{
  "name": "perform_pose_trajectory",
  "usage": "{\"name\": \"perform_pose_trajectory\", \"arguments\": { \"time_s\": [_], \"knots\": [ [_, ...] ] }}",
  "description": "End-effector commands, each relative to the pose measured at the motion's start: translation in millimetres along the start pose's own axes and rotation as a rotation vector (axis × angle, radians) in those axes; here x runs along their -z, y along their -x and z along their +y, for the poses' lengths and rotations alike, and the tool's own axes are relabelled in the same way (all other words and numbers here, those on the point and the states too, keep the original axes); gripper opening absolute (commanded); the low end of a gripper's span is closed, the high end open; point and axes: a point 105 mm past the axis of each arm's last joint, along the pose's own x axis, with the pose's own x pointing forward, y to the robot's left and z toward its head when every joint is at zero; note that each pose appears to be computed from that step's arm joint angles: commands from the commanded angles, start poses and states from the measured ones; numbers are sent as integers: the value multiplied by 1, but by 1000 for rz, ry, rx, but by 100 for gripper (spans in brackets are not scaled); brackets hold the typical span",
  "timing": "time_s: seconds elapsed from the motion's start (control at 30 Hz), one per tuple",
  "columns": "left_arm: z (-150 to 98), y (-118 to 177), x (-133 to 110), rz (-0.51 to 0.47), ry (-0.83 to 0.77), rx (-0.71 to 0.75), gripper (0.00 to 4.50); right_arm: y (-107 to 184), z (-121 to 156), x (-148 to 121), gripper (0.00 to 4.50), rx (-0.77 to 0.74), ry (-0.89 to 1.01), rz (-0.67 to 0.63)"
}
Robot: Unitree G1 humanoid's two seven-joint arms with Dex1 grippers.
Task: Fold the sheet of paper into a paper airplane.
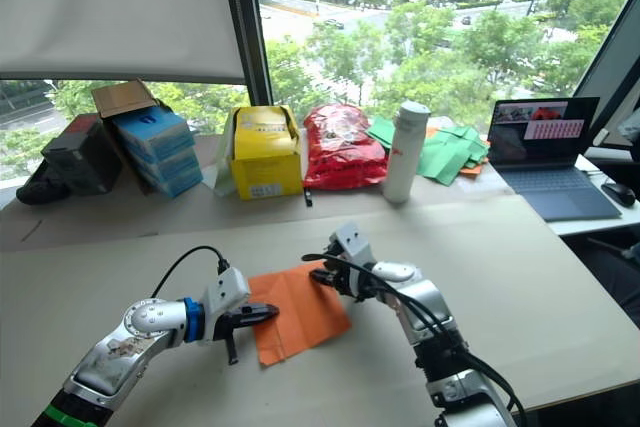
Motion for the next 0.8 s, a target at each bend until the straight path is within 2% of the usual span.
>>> {"name": "perform_pose_trajectory", "arguments": {
  "time_s": [0.03,0.1,0.27,0.43,0.57,0.63,0.8],
  "knots": [
    [-3,0,11,49,18,-1,0,-3,5,1,73,-29,-24,3],
    [-3,1,11,51,19,-2,0,-3,5,1,3,-29,-30,-1],
    [-4,3,12,55,21,-1,0,2,7,-8,3,-41,-30,-55],
    [-1,7,14,62,24,-3,0,17,28,-22,3,-115,79,-158],
    [5,13,16,74,21,-5,0,29,46,-27,3,-116,263,-213],
    [10,16,15,80,14,-8,0,31,55,-27,3,-98,414,-227],
    [19,20,13,84,10,-10,0,28,66,-20,3,-51,658,-211]
  ]
}}
